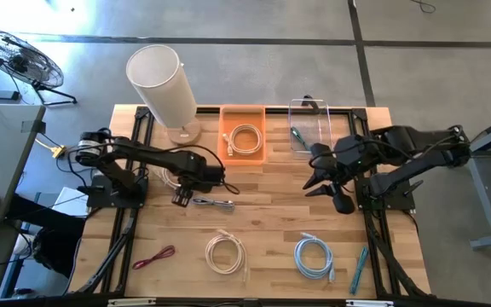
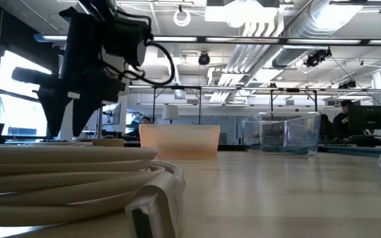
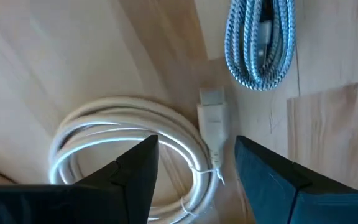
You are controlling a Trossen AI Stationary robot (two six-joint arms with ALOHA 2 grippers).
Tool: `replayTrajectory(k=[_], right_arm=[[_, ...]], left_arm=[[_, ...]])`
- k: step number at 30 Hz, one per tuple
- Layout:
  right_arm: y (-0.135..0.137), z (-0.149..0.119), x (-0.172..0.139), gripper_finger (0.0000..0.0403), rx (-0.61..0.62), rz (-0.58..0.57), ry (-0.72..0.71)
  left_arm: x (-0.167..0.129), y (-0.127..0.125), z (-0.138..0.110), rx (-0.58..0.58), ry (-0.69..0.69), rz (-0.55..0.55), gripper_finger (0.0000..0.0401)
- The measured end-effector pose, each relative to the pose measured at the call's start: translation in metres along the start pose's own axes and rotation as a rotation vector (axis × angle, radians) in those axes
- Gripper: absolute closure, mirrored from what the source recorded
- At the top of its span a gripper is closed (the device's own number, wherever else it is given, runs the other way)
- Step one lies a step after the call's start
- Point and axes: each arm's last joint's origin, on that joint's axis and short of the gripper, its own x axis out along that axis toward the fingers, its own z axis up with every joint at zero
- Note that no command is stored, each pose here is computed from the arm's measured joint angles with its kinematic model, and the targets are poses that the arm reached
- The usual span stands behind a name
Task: Pick & Place USB Port
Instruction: Put the top light brown HDMI cable into the orange bin
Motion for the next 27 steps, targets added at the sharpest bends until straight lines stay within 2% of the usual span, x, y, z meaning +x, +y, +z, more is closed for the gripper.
replayTrajectory(k=[7, 15, 17, 21, 24, 27], right_arm=[[0.008, -0.001, 0.001, 0.0320, -0.024, 0.017, 0.004], [0.009, -0.001, 0.001, 0.0320, -0.020, 0.019, 0.005], [0.009, -0.001, 0.001, 0.0320, -0.017, 0.019, 0.006], [0.010, -0.001, 0.001, 0.0320, -0.012, 0.022, 0.008], [0.012, -0.002, 0.001, 0.0320, -0.019, 0.030, 0.010], [0.014, -0.002, 0.001, 0.0320, -0.026, 0.037, 0.012]], left_arm=[[0.012, -0.001, -0.001, 0.020, 0.130, -0.032, 0.0194], [0.028, -0.003, -0.003, 0.027, 0.132, -0.070, 0.0194], [0.040, -0.002, -0.009, 0.008, 0.126, -0.112, 0.0194], [0.059, -0.004, -0.022, -0.074, 0.130, -0.127, 0.0197], [0.064, -0.005, -0.025, -0.106, 0.131, -0.142, 0.0235], [0.062, -0.004, -0.023, -0.116, 0.125, -0.150, 0.0328]])
